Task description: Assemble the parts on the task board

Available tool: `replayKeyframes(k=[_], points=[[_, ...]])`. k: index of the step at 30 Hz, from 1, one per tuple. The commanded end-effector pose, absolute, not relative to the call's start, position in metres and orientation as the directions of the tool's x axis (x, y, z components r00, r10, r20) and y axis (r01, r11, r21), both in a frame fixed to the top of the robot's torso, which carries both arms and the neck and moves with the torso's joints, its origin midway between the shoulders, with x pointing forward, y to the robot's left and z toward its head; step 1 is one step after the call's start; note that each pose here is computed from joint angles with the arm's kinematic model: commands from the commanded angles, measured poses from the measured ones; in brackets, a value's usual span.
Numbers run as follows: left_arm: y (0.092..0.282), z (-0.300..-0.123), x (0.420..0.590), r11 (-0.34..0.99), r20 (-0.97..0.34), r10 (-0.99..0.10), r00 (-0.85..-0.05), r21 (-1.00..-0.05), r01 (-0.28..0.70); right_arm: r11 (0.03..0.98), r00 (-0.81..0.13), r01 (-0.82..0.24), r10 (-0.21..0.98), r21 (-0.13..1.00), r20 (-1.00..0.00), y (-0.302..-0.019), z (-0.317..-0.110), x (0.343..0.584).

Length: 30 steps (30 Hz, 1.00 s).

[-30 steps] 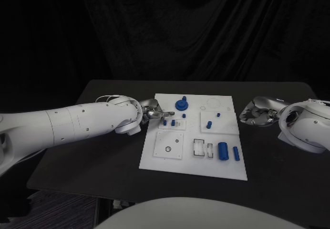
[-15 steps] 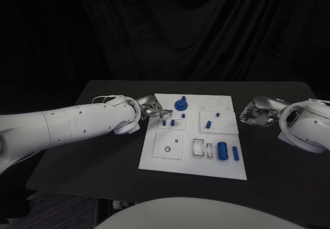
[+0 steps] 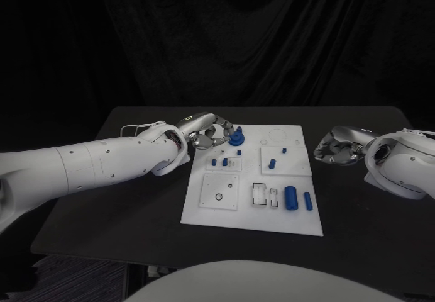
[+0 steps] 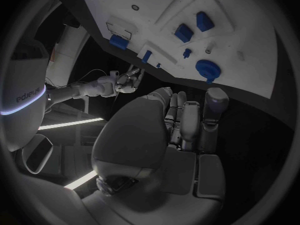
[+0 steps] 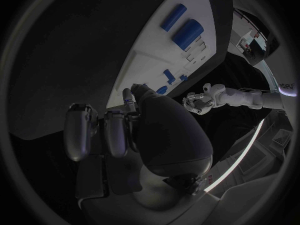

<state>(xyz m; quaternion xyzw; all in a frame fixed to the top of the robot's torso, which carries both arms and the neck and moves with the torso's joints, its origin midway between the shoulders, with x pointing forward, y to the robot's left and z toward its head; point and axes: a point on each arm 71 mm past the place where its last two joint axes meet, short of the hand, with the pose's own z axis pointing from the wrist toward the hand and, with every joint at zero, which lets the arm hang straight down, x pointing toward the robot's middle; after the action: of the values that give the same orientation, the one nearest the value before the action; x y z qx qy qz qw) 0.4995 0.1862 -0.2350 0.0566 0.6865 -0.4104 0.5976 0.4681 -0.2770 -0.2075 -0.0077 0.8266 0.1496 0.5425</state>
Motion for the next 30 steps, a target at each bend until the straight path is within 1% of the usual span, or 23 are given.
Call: replayKeyframes(k=[1,6,11,15,17,24,30], points=[[0.175,-0.233,0.497,0.562,-0.881,-0.359,-0.307,-0.467,0.683,0.956,-0.4,-0.169,0.156,0.241,-0.903,-0.277,-0.207,0.468],[0.165,-0.241,0.505,0.593,-0.913,-0.25,-0.322,-0.407,0.695,0.954,-0.393,-0.174,0.161,0.245,-0.905,-0.277,-0.207,0.468],[0.155,-0.246,0.513,0.622,-0.93,-0.182,-0.319,-0.36,0.695,0.953,-0.393,-0.176,0.161,0.246,-0.905,-0.276,-0.207,0.468],[0.149,-0.248,0.517,0.636,-0.947,-0.139,-0.291,-0.31,0.707,0.952,-0.393,-0.179,0.161,0.247,-0.905,-0.275,-0.207,0.468],[0.144,-0.249,0.519,0.642,-0.959,-0.105,-0.263,-0.267,0.719,0.952,-0.393,-0.181,0.161,0.248,-0.905,-0.274,-0.206,0.468],[0.138,-0.249,0.522,0.652,-0.981,-0.035,-0.19,-0.166,0.74,0.951,-0.393,-0.183,0.161,0.249,-0.905,-0.273,-0.206,0.468],[0.133,-0.25,0.524,0.656,-0.986,0.002,-0.166,-0.124,0.745,0.951,-0.395,-0.185,0.16,0.248,-0.905,-0.273,-0.207,0.468]])
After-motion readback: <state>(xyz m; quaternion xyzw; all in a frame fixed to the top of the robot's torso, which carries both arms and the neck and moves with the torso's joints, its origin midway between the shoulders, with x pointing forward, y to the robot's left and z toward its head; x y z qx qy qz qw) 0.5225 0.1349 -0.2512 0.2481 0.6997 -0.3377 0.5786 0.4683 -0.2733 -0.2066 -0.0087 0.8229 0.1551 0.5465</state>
